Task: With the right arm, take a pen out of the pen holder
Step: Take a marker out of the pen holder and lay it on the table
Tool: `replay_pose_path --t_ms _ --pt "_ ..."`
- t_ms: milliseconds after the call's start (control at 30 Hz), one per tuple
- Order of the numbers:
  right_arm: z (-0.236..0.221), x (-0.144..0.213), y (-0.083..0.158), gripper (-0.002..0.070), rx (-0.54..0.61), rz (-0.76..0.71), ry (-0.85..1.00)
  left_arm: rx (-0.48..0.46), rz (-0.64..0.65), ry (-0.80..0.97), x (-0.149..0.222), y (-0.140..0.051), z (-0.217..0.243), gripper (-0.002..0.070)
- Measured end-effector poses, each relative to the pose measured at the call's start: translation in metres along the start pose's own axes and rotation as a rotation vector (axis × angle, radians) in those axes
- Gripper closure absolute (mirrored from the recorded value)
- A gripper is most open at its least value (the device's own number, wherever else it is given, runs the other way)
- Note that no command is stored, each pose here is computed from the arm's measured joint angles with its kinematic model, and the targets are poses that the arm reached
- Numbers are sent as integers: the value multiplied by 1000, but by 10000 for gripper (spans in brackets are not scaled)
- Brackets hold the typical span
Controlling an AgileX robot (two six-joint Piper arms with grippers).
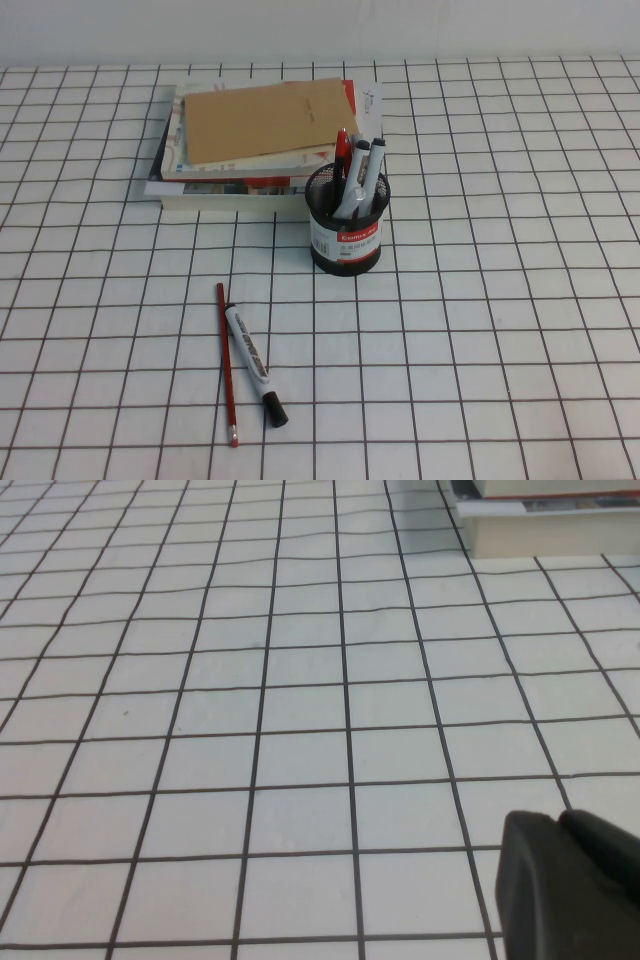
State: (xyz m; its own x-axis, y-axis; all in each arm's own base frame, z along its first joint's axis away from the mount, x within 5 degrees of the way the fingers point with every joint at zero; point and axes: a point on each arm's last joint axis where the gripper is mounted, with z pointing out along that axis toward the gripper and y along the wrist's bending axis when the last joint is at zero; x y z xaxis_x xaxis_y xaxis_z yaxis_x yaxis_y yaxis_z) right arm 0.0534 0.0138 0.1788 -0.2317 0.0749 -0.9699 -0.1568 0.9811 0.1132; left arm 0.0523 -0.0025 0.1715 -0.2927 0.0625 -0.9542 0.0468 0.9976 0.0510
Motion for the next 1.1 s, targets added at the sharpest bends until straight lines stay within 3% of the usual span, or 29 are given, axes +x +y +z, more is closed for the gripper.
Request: replay_pose_path --t_ms 567,900,1100 --pt "-2 -17 1 692 -57 455 -186 0 0 0 0 0 0 680" --pt "-4 -23 4 692 -82 496 -192 0 0 0 0 0 0 680" --pt "-9 -66 18 692 -167 473 -101 0 0 0 0 0 0 680"
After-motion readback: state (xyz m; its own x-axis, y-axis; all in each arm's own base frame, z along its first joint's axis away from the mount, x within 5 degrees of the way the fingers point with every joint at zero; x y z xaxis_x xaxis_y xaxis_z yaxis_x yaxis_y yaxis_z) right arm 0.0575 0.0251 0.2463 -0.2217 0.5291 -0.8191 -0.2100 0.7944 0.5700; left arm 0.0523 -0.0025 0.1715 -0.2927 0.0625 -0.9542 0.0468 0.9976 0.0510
